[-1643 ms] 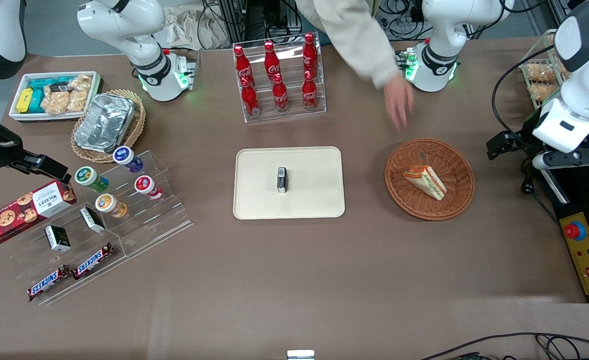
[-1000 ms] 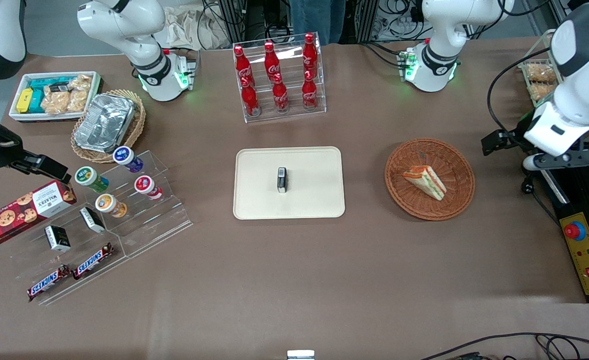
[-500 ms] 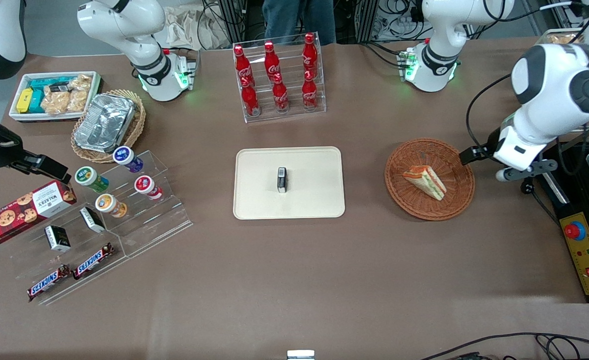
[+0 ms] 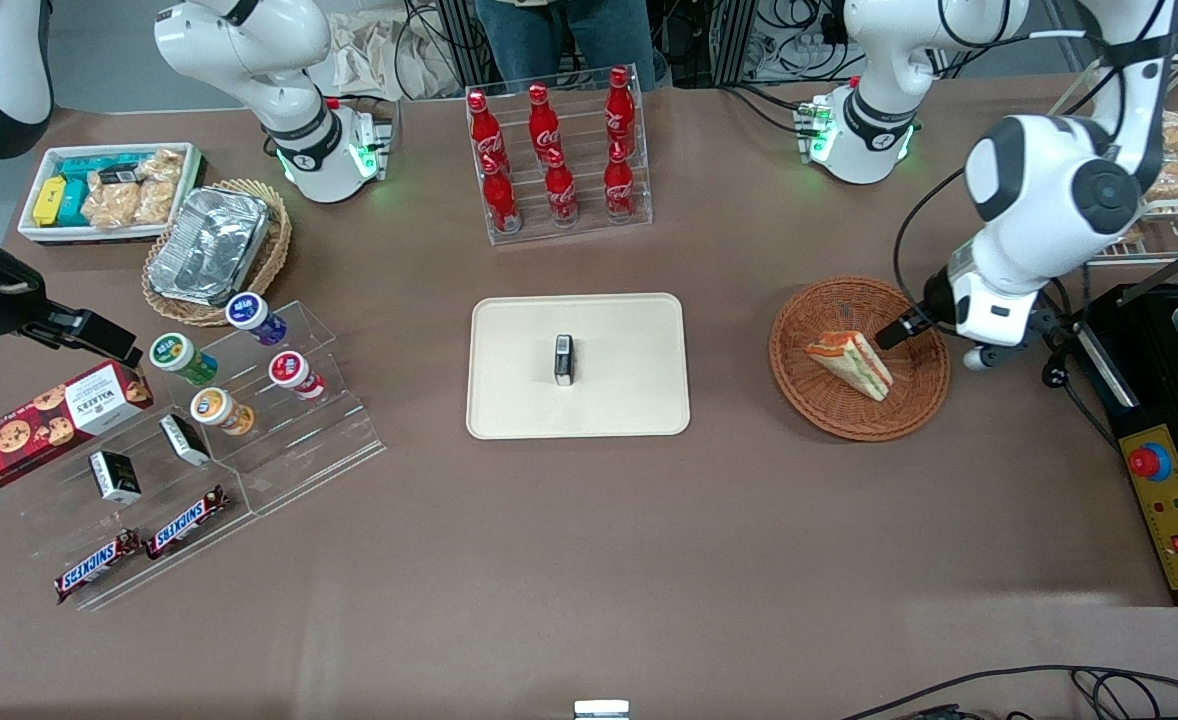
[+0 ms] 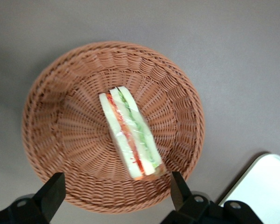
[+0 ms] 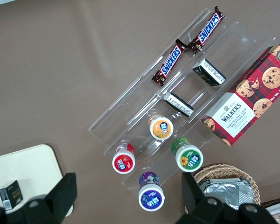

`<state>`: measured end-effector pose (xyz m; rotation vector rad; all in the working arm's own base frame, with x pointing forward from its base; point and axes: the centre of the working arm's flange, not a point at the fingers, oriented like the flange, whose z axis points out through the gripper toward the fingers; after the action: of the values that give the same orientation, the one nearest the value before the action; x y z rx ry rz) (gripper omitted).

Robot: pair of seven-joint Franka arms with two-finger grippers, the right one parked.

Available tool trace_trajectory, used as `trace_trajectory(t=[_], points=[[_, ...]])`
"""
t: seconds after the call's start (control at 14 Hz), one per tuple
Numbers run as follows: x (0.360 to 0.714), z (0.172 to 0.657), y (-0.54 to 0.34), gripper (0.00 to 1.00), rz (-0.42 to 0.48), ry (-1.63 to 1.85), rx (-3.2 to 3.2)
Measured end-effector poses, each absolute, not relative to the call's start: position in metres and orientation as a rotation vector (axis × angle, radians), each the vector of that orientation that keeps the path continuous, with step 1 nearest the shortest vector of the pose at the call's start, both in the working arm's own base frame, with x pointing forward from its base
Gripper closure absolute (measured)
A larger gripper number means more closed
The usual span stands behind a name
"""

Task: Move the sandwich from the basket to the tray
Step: 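Lower the open left gripper around the wrapped sandwich, then close the left gripper on the sandwich and lift it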

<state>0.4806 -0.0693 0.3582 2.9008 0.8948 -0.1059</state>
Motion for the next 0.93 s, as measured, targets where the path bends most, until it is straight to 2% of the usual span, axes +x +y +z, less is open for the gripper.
trace_trajectory(t=[0.14, 0.5, 0.93], points=[[0.481, 0.352, -0.075, 0.00, -0.111, 0.955, 2.886], [0.483, 0.313, -0.083, 0.00, -0.039, 1.158, 2.807], [0.480, 0.282, -0.084, 0.00, -0.057, 1.267, 2.777]])
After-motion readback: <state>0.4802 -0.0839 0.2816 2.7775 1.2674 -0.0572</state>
